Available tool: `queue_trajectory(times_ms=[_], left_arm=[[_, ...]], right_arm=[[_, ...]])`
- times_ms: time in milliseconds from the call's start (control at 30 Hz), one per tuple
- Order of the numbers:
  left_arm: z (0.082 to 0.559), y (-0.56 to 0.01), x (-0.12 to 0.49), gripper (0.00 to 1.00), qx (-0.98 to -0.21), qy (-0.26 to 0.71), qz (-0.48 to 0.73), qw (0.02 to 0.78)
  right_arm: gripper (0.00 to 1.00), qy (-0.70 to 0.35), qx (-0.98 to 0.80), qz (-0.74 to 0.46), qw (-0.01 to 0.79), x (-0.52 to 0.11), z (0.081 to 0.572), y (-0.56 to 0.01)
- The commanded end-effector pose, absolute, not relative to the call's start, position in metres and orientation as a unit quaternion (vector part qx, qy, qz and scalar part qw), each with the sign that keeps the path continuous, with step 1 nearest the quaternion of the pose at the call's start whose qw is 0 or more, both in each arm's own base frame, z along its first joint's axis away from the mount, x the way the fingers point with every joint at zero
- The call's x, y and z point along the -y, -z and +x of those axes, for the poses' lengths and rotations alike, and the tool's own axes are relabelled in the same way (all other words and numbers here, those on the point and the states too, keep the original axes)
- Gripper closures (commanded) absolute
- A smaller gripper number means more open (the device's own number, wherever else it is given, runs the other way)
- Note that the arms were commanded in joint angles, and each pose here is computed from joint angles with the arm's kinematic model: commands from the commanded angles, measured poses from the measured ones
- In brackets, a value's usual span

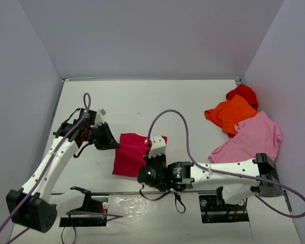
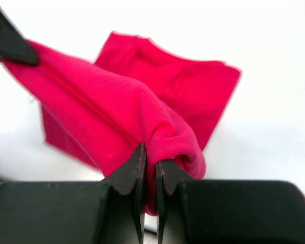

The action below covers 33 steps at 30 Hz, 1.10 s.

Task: Fold and stack the t-shirts
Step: Fold the long partially folded tshirt into a neat square

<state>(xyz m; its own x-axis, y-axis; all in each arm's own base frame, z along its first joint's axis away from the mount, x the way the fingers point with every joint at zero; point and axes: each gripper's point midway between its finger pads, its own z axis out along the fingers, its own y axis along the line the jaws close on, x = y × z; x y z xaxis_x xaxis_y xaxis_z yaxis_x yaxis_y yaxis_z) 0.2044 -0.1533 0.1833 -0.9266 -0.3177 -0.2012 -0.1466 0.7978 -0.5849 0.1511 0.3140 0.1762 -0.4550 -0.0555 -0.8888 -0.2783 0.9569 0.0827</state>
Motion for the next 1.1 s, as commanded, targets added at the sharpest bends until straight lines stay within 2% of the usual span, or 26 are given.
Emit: queue_trajectory(times_ms=[0, 300, 500, 1067], left_arm=[[0.262, -0.208, 0.155, 1.00, -0.921, 0.292, -0.097, 0.238], [0.301, -0.172, 0.169, 1.00, -0.925, 0.294, -0.114, 0.211], [0.311, -0.155, 0.174, 1.00, -0.930, 0.292, -0.115, 0.192], [0.323, -0.145, 0.177, 1.00, -0.935, 0.285, -0.109, 0.182]], right_arm=[[1.00, -0.025, -0.827, -0.103, 0.552, -0.297, 0.193, -0.188], [1.00, -0.020, -0.837, -0.088, 0.539, -0.299, 0.246, -0.149], [1.00, -0.018, -0.842, -0.089, 0.532, -0.300, 0.267, -0.138], [1.00, -0.022, -0.850, -0.081, 0.521, -0.296, 0.295, -0.121]])
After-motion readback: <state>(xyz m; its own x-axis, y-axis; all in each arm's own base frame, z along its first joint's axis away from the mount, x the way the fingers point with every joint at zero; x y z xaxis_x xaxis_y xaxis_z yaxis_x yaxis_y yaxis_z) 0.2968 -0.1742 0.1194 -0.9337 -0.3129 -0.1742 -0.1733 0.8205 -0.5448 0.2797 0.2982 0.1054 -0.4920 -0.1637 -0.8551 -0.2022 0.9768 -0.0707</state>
